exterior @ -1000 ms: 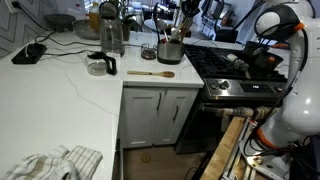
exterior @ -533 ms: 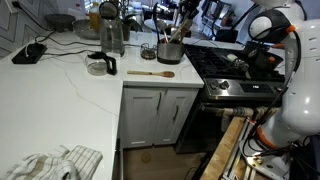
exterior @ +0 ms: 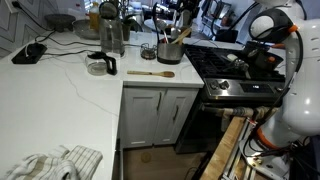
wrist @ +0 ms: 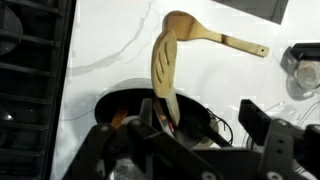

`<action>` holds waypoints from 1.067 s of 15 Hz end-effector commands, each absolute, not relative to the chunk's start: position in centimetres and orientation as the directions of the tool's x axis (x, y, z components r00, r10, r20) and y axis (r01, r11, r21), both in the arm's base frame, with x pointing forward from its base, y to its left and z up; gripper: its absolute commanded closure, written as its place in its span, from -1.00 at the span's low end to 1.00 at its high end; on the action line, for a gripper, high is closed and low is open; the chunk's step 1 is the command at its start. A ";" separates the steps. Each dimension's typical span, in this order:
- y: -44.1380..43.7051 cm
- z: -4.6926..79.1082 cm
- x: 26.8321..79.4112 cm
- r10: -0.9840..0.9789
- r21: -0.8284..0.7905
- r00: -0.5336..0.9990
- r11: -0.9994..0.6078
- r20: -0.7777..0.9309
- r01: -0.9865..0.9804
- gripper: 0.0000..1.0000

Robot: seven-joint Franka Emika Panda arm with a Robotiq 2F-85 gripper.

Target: Put the slotted spoon inside the silver holder.

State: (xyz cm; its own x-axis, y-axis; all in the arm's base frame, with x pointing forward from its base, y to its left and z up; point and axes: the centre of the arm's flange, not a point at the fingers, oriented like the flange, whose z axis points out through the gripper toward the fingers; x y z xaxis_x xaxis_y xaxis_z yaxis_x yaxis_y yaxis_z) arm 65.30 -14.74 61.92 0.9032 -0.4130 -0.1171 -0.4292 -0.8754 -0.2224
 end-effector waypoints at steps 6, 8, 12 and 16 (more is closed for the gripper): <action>-10.7 61.7 57.3 -0.029 -0.191 0.990 -0.980 -0.135 -0.055 -1.00; -9.8 61.0 56.2 0.022 -0.144 0.996 -0.990 -0.089 0.009 -1.00; -8.8 60.6 54.9 0.061 -0.008 0.998 -0.998 0.023 0.061 -1.00; -7.8 60.6 54.4 0.043 0.045 0.994 -0.998 0.097 0.038 -1.00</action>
State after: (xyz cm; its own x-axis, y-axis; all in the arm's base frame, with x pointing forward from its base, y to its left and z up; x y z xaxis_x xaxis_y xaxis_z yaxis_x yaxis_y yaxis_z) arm 60.65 -9.17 64.44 0.9967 0.0602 0.0537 0.0595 -0.9981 0.0144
